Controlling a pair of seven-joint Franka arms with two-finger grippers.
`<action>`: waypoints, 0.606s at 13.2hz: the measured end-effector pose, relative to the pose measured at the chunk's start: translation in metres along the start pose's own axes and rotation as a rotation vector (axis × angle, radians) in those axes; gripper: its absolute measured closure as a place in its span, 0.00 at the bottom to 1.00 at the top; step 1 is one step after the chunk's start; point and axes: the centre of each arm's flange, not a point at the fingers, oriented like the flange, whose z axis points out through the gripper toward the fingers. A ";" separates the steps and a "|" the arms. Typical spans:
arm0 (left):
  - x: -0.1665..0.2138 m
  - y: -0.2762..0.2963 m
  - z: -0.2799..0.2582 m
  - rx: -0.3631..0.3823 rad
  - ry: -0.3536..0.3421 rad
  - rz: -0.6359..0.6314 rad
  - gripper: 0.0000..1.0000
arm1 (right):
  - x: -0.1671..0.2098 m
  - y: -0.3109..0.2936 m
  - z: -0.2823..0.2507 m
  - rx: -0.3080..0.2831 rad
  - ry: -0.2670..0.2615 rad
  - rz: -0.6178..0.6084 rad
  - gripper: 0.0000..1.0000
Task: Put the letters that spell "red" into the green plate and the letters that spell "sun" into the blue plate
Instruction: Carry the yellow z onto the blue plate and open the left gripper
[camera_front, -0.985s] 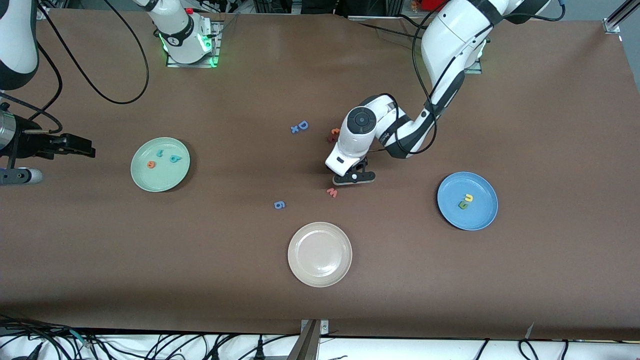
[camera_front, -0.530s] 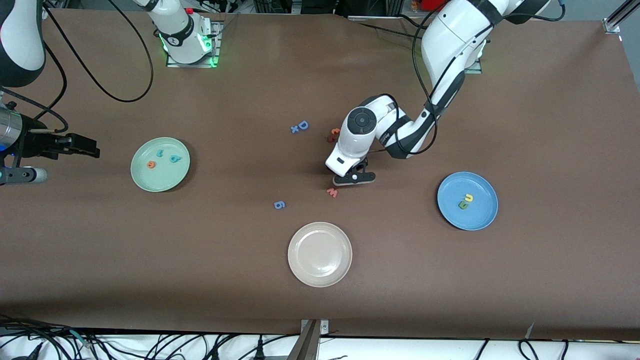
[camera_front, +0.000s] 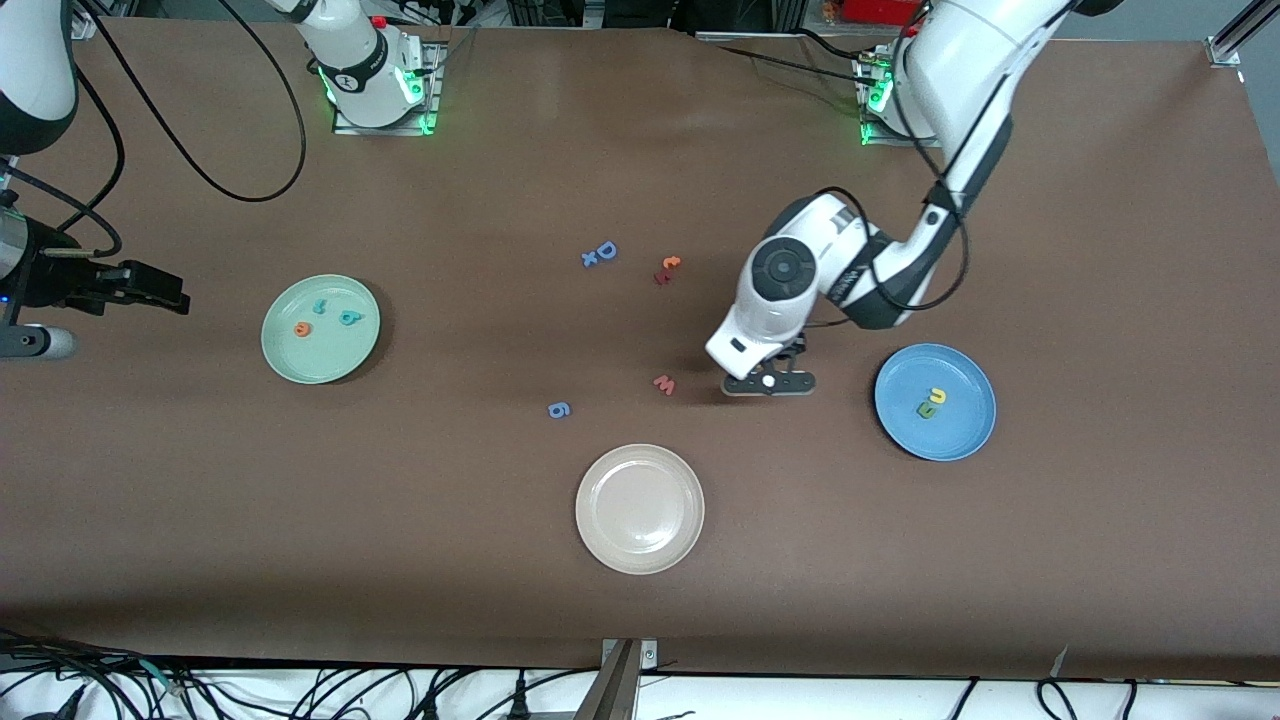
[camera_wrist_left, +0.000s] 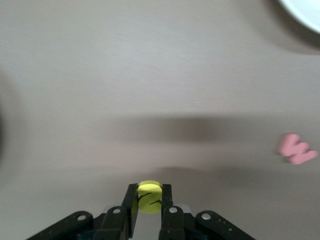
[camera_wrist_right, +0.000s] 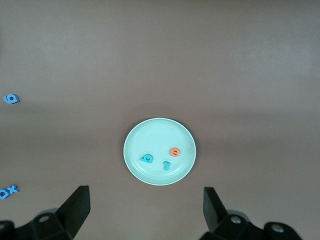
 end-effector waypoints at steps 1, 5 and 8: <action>0.008 -0.023 -0.005 0.008 -0.020 0.026 0.78 | -0.001 0.000 -0.002 0.000 0.003 0.000 0.00; 0.028 -0.106 -0.026 0.033 -0.087 0.095 0.78 | -0.001 -0.001 -0.002 0.001 0.002 -0.002 0.00; 0.042 -0.173 -0.032 0.023 -0.097 0.161 0.78 | -0.001 -0.002 -0.002 0.001 0.001 -0.003 0.00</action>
